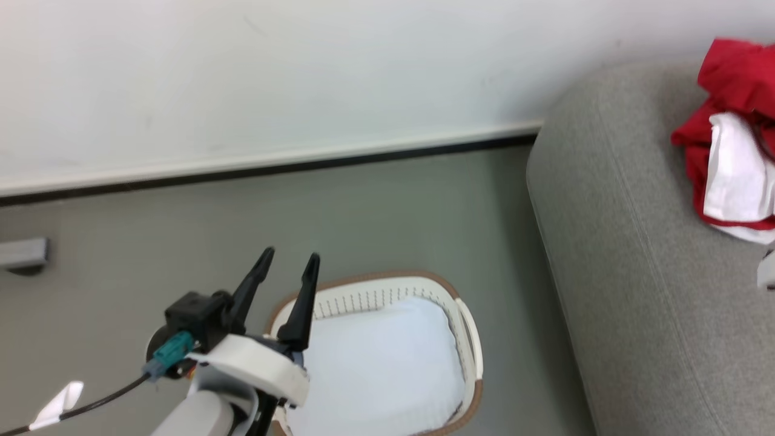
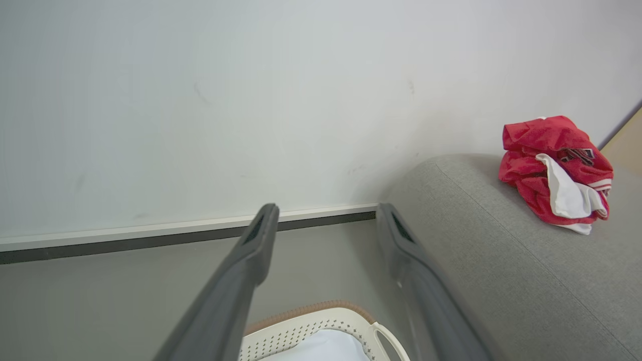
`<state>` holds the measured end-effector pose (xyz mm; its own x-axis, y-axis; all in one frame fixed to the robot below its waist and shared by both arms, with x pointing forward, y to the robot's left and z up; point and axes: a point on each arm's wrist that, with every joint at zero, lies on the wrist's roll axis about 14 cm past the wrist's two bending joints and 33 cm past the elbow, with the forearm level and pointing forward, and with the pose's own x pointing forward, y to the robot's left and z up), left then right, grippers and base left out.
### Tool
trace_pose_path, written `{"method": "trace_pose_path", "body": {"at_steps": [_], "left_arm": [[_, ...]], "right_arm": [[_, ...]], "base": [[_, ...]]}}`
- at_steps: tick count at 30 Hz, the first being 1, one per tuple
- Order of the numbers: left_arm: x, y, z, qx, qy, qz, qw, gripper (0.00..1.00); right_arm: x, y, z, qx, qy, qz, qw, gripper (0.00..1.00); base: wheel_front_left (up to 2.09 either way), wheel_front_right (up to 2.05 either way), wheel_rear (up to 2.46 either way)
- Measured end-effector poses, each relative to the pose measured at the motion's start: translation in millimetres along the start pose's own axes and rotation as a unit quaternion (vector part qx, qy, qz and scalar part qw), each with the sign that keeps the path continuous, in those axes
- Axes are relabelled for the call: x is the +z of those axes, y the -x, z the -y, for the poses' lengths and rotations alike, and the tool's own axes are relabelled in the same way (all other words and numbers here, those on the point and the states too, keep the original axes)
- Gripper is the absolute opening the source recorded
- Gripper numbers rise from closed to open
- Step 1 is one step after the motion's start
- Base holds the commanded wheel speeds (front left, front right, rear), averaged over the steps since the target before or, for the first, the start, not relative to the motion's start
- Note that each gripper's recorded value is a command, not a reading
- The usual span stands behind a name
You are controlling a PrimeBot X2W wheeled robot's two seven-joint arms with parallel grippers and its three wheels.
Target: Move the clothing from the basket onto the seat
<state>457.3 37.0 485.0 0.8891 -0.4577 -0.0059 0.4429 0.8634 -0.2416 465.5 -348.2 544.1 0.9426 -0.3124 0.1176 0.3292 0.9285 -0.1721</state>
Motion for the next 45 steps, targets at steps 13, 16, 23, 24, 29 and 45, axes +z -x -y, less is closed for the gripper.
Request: {"method": "trace_pose_path", "body": {"at_steps": [13, 16, 23, 24, 29, 45], "left_arm": [[38, 87, -50, 0.126, -0.022, 0.053, 0.99, 1.0], [36, 112, -58, 0.156, -0.025, 0.054, 0.986, 1.0], [42, 152, -77, 0.202, -0.036, 0.07, 0.976, 1.0], [41, 155, -78, 0.206, -0.035, 0.072, 0.975, 1.0], [39, 164, -81, 0.21, -0.035, 0.074, 0.974, 1.0], [29, 158, -70, 0.185, -0.029, 0.068, 0.98, 1.0]], "right_arm": [[37, 63, -57, 0.087, -0.042, 0.06, 0.994, 1.0], [37, 83, -69, 0.103, -0.055, 0.059, 0.991, 1.0], [28, 115, -101, 0.145, -0.081, 0.043, 0.985, 1.0], [25, 119, -102, 0.146, -0.087, 0.038, 0.985, 1.0], [7, 141, -117, 0.17, -0.12, 0.004, 0.978, 1.0], [-10, 164, -113, 0.169, -0.136, -0.025, 0.976, 1.0]], "base": [[0.0, 0.0, 0.0], [0.0, 0.0, 0.0], [0.0, 0.0, 0.0], [0.0, 0.0, 0.0], [0.0, 0.0, 0.0], [0.0, 0.0, 0.0]]}}
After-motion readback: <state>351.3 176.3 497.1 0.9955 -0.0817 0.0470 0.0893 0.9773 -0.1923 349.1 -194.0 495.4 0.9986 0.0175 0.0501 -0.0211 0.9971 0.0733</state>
